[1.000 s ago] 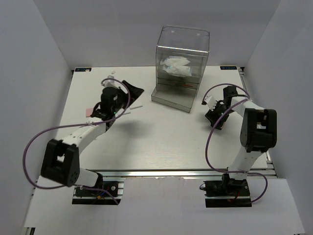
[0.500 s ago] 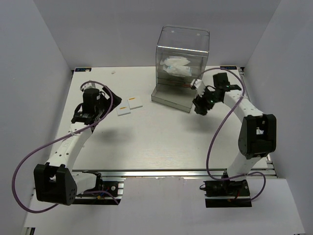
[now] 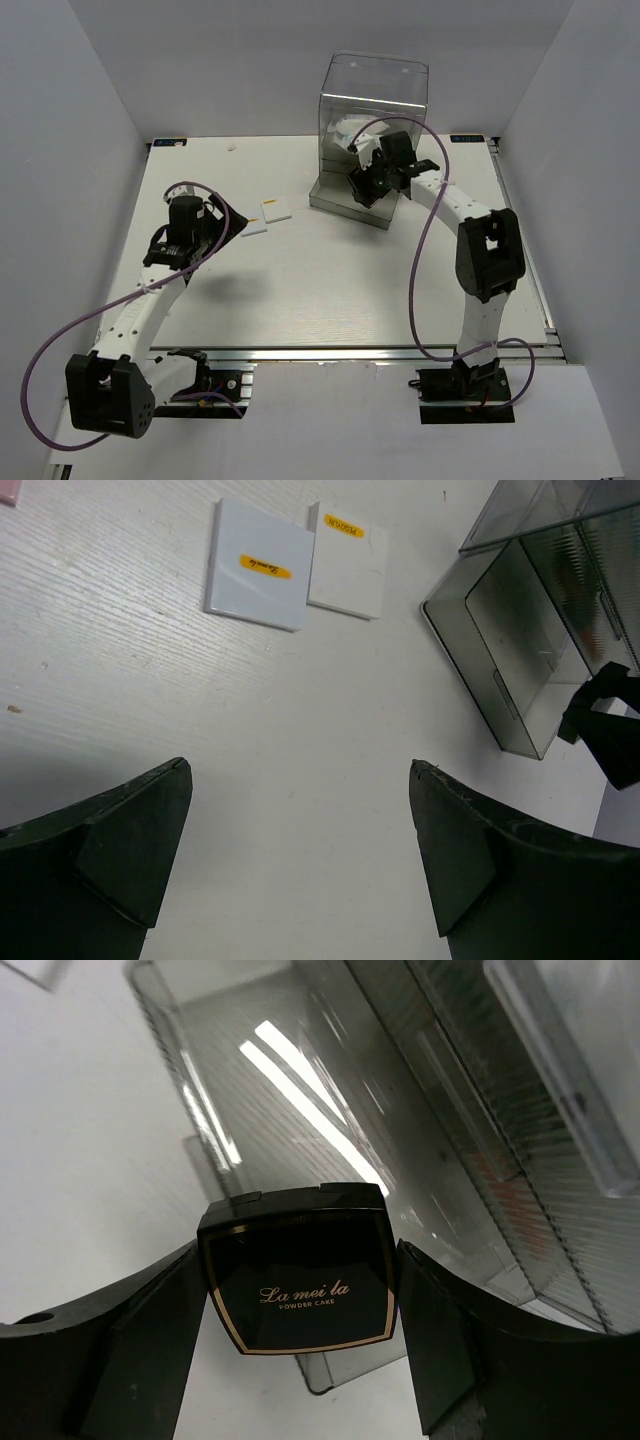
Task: Organize the makeup
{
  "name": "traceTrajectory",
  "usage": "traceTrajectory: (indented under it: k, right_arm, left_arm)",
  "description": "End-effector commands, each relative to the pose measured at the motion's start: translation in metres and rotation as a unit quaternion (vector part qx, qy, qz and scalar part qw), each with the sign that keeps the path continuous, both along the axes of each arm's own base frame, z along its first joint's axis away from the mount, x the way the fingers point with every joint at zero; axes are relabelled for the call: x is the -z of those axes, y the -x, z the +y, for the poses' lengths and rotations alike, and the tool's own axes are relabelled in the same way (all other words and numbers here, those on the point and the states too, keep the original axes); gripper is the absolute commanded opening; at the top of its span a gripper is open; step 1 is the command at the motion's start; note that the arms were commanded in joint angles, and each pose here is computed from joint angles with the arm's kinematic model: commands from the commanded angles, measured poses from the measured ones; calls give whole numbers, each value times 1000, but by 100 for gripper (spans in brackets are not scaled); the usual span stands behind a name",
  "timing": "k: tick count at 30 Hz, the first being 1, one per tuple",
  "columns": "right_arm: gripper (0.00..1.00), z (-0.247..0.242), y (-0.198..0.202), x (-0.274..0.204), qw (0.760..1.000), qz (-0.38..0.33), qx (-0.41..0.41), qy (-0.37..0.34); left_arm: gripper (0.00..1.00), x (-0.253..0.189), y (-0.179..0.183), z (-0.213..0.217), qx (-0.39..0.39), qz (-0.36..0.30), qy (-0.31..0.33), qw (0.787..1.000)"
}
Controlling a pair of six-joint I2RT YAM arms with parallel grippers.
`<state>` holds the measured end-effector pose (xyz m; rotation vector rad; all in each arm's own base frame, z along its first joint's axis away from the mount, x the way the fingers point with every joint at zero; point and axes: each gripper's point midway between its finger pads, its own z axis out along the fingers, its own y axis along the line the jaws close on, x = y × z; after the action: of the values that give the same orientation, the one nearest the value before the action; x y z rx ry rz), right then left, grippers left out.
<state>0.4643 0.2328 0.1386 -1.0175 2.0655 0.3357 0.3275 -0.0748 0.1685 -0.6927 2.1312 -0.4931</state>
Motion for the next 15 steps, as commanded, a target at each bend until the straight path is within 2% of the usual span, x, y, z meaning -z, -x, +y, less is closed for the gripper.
traceTrajectory:
  k: [1, 5, 8, 9, 13, 15]
  right_arm:
    - [38, -14, -28, -6, 998, -33, 56, 19]
    - [45, -21, -32, 12, 997, -36, 57, 42]
    - [62, -23, -34, 18, 996, -36, 62, 49]
    - [73, -24, -35, 19, 996, -35, 63, 51]
    - [85, -26, -33, 23, 996, -34, 60, 59]
    - [87, -27, -32, 27, 996, -31, 58, 61]
  left_arm:
    - [98, 3, 7, 2, 4, 11, -7, 1000]
    - [98, 8, 9, 2, 8, 18, -12, 1000]
    - [98, 11, 5, 2, 9, 21, -13, 1000]
    - [98, 12, 4, 2, 9, 22, -14, 1000]
    - [98, 19, -7, 1, 19, 37, -26, 999]
    - [98, 29, -13, 0, 26, 54, -35, 998]
